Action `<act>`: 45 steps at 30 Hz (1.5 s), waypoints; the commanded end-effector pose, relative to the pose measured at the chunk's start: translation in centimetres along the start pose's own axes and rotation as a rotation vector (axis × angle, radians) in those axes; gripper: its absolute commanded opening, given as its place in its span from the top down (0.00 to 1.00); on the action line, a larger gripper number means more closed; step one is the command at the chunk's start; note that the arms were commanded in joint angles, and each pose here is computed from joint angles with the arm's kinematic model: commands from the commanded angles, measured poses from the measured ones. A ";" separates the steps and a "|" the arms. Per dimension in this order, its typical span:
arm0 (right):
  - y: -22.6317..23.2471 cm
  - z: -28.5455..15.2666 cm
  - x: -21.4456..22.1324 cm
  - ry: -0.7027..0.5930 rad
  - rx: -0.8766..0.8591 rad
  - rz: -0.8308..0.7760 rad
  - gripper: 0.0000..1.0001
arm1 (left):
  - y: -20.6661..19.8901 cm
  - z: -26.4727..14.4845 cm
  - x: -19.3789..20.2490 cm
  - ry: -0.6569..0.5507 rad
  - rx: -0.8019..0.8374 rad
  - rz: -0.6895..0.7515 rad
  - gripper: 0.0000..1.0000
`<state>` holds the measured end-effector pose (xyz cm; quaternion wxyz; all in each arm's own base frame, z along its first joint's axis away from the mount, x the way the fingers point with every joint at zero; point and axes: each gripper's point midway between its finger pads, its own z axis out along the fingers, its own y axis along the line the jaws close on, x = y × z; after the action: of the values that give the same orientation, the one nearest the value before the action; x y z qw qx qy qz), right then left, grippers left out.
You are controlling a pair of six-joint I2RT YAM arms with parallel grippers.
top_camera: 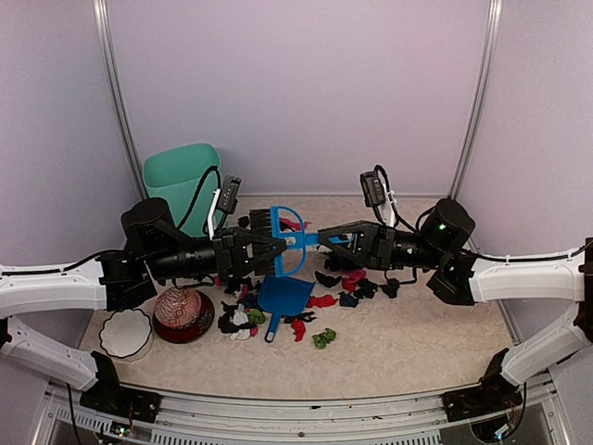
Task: Sweep away the paper scraps from the table
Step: Pass from the left arm to the right, then pick up the dustpan from the center of the board.
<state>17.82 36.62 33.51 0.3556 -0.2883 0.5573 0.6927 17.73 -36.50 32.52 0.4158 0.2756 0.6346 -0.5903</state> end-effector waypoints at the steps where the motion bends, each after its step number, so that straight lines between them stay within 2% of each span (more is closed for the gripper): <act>1: 1.5 0.9 -0.4 -0.001 -0.051 -0.021 1.00 | 0.6 0.0 -0.1 -0.001 -0.041 0.018 0.84; 3: 1.5 0.9 -0.4 0.000 -0.050 -0.022 1.00 | 0.7 0.0 -0.2 -0.001 -0.045 0.015 0.77; 6: 1.5 0.8 -0.4 -0.006 -0.039 -0.025 1.00 | 0.9 -0.1 -0.3 -0.005 -0.053 0.014 0.60; 10: 1.3 0.4 -0.7 -0.018 0.002 -0.048 1.00 | 1.3 -0.6 -0.6 -0.016 -0.090 0.015 0.25; 11: 1.2 0.3 -0.7 -0.021 0.016 -0.052 1.00 | 1.5 -0.8 -0.8 -0.020 -0.102 0.015 0.11; 12: 1.1 0.2 -0.9 -0.024 0.032 -0.060 1.00 | 1.6 -1.0 -0.9 -0.024 -0.115 0.015 0.03; 18: -0.5 -1.3 -1.1 -0.023 0.192 -0.098 1.00 | 3.1 -2.4 -1.4 -0.041 -0.223 0.006 0.01; 22: -2.5 -3.6 -1.8 -0.034 0.392 -0.142 1.00 | 5.2 -3.4 -0.7 -0.034 -0.348 -0.032 0.01; 28: -6.7 -8.7 -1.9 -0.006 0.734 -0.183 1.00 | 7.2 -4.0 2.1 0.025 -0.466 -0.107 0.01; 31: -8.0 -11.2 -1.6 0.010 0.853 -0.187 1.00 | 7.6 -3.8 4.2 0.072 -0.521 -0.131 0.01; 36: -8.8 -13.9 -1.5 0.016 0.952 -0.217 1.00 | 7.7 -3.1 8.0 0.153 -0.583 -0.185 0.02; 45: -9.0 -14.8 -1.1 0.016 0.975 -0.218 1.00 | 9.8 -2.6 16.0 0.333 -0.711 -0.286 0.14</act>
<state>25.70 23.87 27.12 0.5149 -0.1525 0.7775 0.3273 17.61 -35.31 16.95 0.3159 0.1375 0.8623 -0.3711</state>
